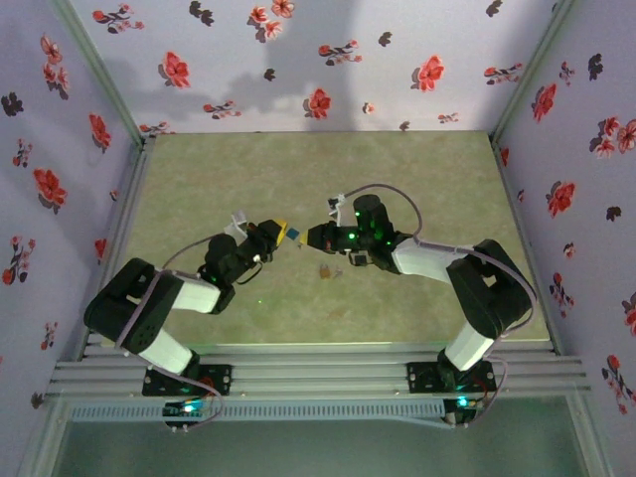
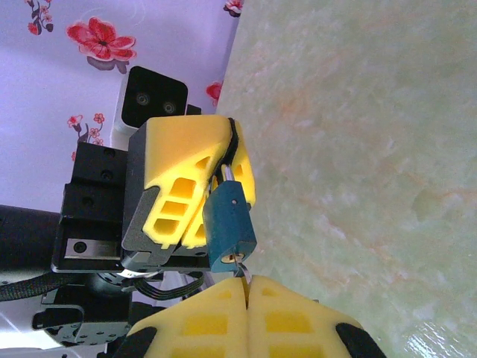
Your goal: Lock with the key
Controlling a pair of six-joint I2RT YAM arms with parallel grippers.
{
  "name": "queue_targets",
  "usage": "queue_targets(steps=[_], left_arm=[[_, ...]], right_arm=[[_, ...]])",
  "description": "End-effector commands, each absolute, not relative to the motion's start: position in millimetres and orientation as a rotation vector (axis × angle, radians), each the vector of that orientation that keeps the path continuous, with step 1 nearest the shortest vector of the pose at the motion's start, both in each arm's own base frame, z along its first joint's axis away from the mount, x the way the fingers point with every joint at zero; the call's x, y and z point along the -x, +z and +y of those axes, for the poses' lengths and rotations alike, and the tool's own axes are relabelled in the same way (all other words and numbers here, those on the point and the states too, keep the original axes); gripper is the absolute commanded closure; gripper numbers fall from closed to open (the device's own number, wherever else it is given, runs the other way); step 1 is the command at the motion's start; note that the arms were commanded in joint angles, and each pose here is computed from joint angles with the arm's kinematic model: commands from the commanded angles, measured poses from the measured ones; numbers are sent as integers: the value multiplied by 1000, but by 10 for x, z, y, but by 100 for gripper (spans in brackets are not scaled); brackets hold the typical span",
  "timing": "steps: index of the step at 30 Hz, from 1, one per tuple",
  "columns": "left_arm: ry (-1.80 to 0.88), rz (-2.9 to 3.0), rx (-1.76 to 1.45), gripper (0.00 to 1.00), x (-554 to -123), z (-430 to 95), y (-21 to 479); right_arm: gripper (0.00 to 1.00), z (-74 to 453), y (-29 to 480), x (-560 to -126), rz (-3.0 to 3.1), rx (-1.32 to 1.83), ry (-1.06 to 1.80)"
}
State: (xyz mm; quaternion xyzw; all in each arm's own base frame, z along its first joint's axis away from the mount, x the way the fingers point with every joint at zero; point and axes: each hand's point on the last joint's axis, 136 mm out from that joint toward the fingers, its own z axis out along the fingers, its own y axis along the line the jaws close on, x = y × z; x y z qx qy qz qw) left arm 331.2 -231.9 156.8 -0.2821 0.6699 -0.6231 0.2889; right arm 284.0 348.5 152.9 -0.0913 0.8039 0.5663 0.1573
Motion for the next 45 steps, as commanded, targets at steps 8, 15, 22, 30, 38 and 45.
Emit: queue_targets(steps=[8,15,22,30,38,45], left_arm=[[-1604,1647,811,100,-3473,-2001,1737],[-1599,1643,823,100,-3480,-1974,1729],[-1595,1632,828,100,-3492,-1932,1744],[-1592,1623,836,100,-3492,-1889,1756],[-1589,1631,832,100,-3480,-1880,1734],[-1571,1692,791,100,-3431,-1929,1640]], right_arm=[[100,3522,1488,-2766,2325,317,1641],[100,3533,1492,-2750,2327,328,1643],[100,3539,1487,-2737,2333,336,1642],[100,3549,1487,-2725,2334,346,1642],[100,3516,1505,-2718,2335,361,1600],[100,3445,1545,-2735,2323,365,1540]])
